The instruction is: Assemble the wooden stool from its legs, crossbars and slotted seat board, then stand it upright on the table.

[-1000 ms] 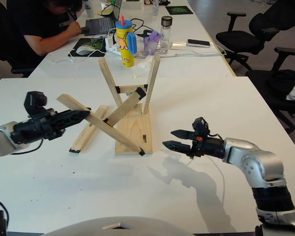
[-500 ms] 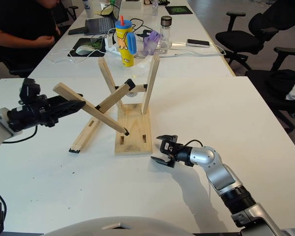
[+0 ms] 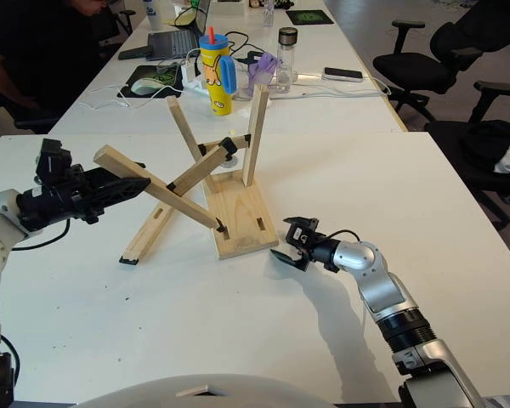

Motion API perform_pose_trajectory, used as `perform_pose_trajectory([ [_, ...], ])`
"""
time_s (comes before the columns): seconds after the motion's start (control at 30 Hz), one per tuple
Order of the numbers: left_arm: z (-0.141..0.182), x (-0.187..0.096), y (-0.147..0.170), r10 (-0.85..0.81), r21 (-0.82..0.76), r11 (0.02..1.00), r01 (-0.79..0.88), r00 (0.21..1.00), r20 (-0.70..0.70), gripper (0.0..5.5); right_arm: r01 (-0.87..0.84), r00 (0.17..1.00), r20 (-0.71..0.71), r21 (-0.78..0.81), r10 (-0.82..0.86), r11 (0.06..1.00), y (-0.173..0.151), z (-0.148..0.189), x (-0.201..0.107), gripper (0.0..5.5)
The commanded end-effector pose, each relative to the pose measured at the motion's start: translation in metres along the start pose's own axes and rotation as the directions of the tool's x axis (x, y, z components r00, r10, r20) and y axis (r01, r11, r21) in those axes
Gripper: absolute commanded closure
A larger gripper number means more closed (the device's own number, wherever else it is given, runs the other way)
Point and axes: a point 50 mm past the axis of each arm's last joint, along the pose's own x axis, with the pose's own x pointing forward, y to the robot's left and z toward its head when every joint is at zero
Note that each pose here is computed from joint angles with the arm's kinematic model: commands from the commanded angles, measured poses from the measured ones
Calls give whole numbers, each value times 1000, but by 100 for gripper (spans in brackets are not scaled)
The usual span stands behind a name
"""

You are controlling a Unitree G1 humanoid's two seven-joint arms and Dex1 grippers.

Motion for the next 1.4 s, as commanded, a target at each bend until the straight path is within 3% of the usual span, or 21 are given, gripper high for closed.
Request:
perform_pose_trajectory([
  [0.03,2,5,-2,-22,40,999,22,1000,17,345,-128,981,180,354,67,927,15,17,-12,139],
  [0.17,-2,12,-3,-42,42,998,42,999,4,345,-19,947,278,549,-160,836,-10,34,-16,208],
  [0.33,-3,18,2,-51,62,997,52,999,-18,345,129,943,186,557,-275,820,-7,31,5,208],
  [0.6,-6,22,6,-72,50,996,74,996,-42,345,143,958,113,614,-266,776,14,26,42,208],
  [1.13,-22,28,11,-76,111,989,96,982,-172,345,133,977,44,632,-207,764,29,14,50,208],
  [1.4,-5,37,14,-88,192,973,131,972,-218,345,134,988,-24,620,-152,773,39,2,51,208],
])
